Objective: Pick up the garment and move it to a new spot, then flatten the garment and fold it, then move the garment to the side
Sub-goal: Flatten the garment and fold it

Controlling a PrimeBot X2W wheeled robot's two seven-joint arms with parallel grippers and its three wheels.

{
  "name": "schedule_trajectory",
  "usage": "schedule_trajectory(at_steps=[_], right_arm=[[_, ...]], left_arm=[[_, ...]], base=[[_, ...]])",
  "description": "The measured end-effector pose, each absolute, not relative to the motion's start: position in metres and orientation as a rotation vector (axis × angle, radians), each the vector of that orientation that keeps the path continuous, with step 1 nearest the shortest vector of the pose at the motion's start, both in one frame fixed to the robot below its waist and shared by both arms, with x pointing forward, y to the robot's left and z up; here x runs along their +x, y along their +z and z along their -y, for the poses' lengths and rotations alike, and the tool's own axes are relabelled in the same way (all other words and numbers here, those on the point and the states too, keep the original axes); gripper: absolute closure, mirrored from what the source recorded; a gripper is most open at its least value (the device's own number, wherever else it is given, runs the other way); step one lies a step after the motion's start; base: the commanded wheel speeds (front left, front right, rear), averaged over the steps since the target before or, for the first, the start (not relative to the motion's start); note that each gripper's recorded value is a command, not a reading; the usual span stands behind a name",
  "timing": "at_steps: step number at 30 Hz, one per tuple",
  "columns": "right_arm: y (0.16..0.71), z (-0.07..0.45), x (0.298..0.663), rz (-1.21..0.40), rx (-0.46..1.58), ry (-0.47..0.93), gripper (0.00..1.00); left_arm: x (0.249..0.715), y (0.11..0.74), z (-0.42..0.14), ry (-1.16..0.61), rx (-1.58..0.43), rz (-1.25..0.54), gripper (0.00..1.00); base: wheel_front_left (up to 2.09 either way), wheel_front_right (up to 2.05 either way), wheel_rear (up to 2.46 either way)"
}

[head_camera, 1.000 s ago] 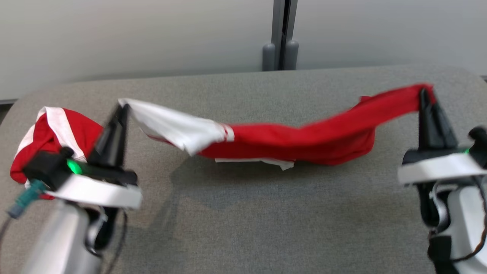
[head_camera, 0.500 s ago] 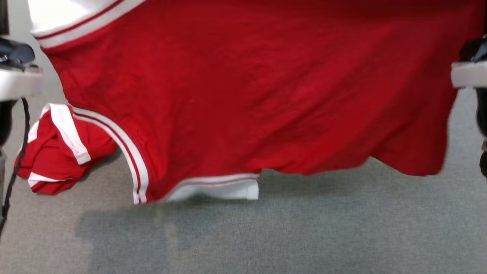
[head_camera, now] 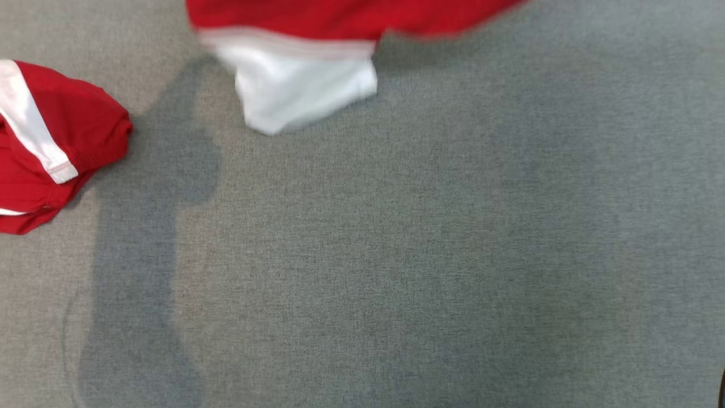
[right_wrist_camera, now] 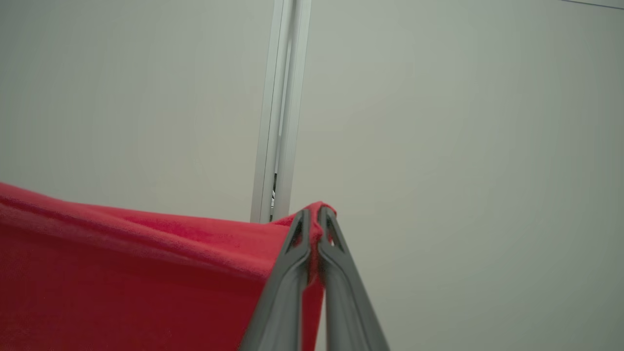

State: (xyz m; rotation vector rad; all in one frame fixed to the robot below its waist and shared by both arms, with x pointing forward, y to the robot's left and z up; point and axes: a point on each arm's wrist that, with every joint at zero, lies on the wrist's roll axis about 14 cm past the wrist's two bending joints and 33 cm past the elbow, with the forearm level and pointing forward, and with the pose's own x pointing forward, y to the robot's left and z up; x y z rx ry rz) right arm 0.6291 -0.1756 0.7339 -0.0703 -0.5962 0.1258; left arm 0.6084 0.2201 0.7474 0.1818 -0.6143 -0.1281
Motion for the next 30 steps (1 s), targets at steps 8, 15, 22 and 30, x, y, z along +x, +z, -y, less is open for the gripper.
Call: schedule_trajectory(at_steps=[8,15,22,30], right_arm=[[0.648,0.173,0.648,0.406,-0.055,0.128,1.00],[0.525,0.178,0.588,0.129,0.020,0.125,1.00],[0.458,0.186,0.511,-0.057,0.102,0.087,1.00],[0.420,0.182,0.429,-0.202,0.167,0.068,1.00]], left_arm=[[0.621,0.634,-0.219,-0.117,0.033,0.364,1.00],[0.550,0.490,-0.210,-0.051,-0.164,0.038,1.00],[0.466,0.418,-0.195,0.007,-0.265,-0.167,1.00],[0.386,0.393,-0.188,0.043,-0.316,-0.267,1.00]], base=[[0.00,0.00,0.00],[0.00,0.00,0.00],[0.00,0.00,0.00],[0.00,0.00,0.00]])
